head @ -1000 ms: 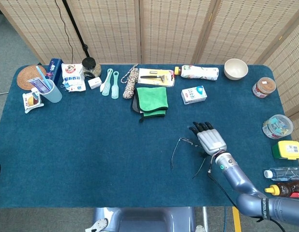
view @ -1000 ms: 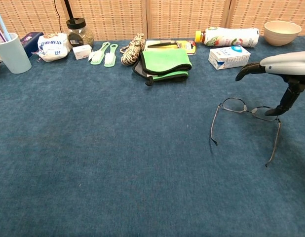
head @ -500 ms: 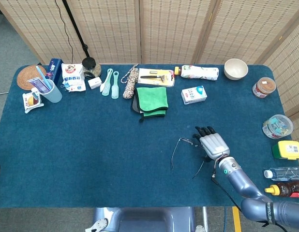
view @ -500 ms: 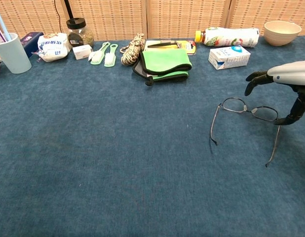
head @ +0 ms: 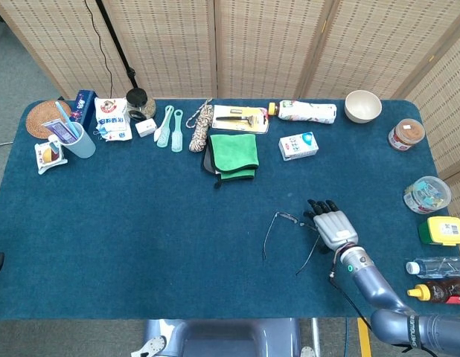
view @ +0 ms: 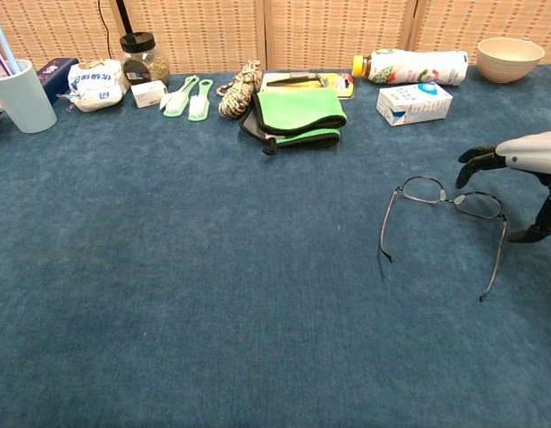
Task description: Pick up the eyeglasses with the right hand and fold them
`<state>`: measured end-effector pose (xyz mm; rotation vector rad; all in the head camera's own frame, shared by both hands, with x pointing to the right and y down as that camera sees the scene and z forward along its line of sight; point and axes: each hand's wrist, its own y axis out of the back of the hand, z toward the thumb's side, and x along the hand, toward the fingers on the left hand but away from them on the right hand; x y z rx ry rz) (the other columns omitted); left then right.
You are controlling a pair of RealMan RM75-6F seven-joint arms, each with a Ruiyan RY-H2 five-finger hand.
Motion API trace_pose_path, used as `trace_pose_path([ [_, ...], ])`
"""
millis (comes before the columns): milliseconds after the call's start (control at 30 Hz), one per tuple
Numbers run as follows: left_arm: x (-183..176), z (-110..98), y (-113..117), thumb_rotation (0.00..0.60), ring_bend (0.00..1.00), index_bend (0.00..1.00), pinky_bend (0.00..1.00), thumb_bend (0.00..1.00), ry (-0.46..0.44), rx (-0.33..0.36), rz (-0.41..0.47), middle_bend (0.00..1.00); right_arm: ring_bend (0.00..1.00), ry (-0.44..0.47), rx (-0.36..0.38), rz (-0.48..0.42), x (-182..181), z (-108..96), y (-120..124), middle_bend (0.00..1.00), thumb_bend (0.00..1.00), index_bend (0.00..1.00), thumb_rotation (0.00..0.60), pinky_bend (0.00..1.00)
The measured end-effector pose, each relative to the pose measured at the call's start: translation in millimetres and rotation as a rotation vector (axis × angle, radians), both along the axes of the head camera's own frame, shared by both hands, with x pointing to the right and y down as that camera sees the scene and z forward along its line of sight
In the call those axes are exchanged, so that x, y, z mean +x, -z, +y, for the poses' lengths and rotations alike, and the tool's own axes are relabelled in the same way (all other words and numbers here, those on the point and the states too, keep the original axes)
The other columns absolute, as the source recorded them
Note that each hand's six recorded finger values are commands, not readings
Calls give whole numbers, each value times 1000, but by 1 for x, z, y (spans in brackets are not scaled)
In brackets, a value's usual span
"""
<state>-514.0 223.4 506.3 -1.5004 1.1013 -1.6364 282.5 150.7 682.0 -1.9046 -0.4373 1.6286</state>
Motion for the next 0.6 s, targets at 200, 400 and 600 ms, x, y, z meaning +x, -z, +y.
trace_pose_path([
  [200, -2, 0, 0, 495, 94, 114, 0, 376, 3, -1, -5, 24, 0, 0, -4, 3, -2, 2, -6, 0, 274, 204, 600, 0],
  [400, -4, 0, 0, 496, 95, 114, 0, 376, 6, 0, -9, 24, 0, -5, 0, -4, -5, 4, -11, 0, 274, 217, 600, 0],
  [600, -4, -1, 2, 495, 94, 114, 0, 377, 7, 6, -11, 24, 0, -10, 5, -6, -7, 5, -15, 0, 274, 226, 600, 0],
])
